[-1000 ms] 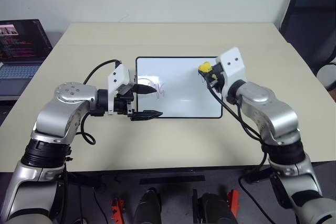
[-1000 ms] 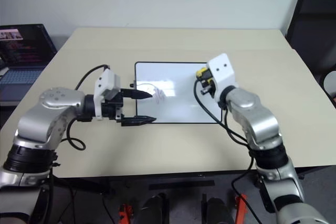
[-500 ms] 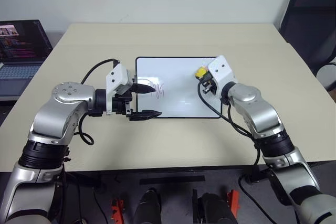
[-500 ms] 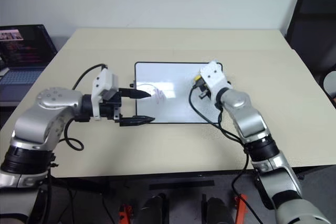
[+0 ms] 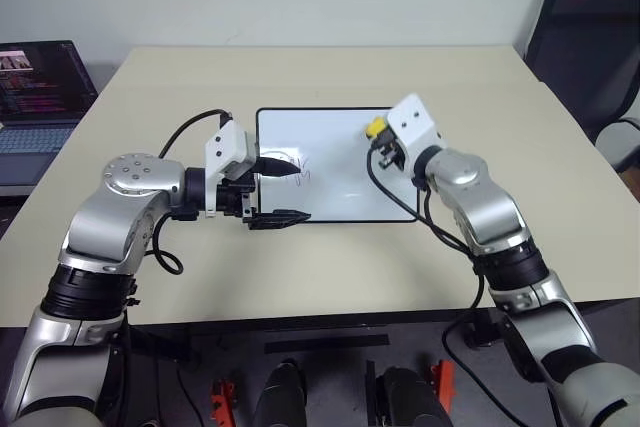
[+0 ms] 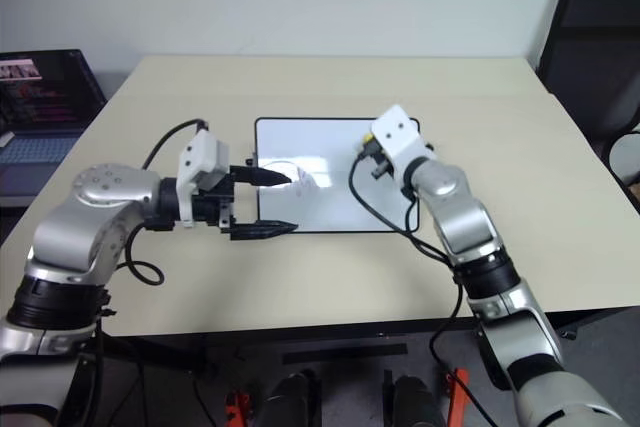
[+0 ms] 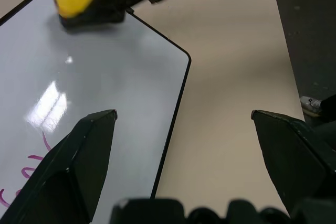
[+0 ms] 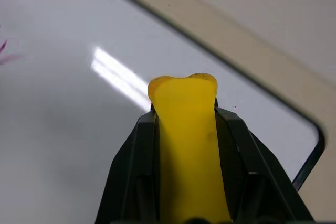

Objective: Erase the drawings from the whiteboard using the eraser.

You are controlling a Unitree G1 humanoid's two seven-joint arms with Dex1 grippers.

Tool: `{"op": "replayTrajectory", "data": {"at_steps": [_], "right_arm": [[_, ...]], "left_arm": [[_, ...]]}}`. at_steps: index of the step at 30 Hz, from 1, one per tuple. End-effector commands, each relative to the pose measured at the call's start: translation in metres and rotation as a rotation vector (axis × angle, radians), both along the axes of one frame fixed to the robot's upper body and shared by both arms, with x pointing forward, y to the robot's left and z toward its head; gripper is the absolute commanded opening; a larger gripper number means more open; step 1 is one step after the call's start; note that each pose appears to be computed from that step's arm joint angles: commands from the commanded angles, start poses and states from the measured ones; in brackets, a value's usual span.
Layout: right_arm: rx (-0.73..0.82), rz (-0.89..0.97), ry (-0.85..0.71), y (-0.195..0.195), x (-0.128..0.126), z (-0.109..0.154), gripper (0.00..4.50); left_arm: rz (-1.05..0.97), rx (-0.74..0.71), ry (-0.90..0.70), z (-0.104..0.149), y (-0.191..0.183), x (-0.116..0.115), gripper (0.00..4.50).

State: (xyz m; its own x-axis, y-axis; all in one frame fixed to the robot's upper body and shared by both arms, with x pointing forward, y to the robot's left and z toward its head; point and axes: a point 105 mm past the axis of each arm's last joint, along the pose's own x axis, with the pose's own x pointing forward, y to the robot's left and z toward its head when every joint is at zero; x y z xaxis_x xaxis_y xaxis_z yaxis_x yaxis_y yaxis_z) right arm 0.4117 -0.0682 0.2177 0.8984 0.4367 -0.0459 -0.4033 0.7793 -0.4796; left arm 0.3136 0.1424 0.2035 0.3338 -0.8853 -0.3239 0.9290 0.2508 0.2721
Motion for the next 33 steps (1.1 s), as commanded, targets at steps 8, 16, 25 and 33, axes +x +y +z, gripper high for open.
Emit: {"op": "replayTrajectory", "data": {"at_steps": [8, 16, 25, 33], "right_arm": [[-0.023, -0.108, 0.085, -0.031, 0.01, -0.033, 1.1], [0.022, -0.106, 0.281, -0.047, -0.019, -0.081, 1.09], [0.029, -0.058, 0.096, -0.027, -0.016, -0.032, 1.09], [0.053, -0.1, -0.055, -0.018, 0.008, 0.01, 1.09]], "left_arm": [[-0.012, 0.015, -0.051, 0.01, 0.001, -0.004, 4.5], [-0.011, 0.012, -0.048, 0.009, 0.0, -0.003, 4.5], [0.001, 0.022, -0.048, 0.009, 0.004, -0.001, 4.5], [0.006, 0.027, -0.052, 0.009, 0.005, -0.002, 4.5]]}}
